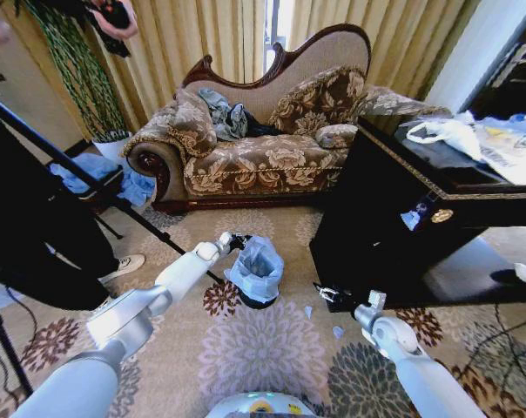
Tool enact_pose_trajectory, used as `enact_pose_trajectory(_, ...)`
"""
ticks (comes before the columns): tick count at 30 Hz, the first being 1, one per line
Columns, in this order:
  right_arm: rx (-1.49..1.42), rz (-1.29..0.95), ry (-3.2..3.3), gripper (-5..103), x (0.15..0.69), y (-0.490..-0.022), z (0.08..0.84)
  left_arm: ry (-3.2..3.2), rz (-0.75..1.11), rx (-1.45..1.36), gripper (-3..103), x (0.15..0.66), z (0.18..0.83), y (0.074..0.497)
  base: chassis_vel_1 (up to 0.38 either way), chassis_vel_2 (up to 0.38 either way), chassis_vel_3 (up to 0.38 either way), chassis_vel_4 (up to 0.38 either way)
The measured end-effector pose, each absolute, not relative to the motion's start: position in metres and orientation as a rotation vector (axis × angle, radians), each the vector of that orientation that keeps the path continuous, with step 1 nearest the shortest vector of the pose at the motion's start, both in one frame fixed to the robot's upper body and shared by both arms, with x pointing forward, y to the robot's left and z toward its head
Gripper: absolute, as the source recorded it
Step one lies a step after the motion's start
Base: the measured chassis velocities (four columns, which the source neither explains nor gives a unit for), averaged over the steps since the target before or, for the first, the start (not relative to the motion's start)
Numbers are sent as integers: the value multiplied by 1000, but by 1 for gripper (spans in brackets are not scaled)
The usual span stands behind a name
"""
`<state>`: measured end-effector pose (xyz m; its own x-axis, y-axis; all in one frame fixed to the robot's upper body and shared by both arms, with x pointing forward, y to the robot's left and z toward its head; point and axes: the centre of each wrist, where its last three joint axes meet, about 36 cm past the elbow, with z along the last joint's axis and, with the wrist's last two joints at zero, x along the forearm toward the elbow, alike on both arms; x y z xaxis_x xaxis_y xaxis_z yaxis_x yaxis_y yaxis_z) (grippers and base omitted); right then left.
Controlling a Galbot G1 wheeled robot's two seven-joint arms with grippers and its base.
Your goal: Place a garbage bag over the trash bin.
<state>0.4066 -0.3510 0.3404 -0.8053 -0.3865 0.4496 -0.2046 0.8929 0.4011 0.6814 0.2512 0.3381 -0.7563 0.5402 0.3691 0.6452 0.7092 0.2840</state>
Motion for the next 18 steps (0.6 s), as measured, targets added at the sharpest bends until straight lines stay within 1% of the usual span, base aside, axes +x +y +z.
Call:
enact_pose_trajectory(7,424,-453,-2511,100,398,-354,334,-2635,-471,-836,0,676,308,253,0,0,0,0)
enact_pose_trajectory(11,424,-452,-2511,100,396,-355,333,-2636,-452,-825,0,675,304,252,0,0,0,0)
enact_pose_trajectory(18,426,-449,-2507,100,392,-357,331,-2581,-400,-794,0,660,279,251,0,0,0,0)
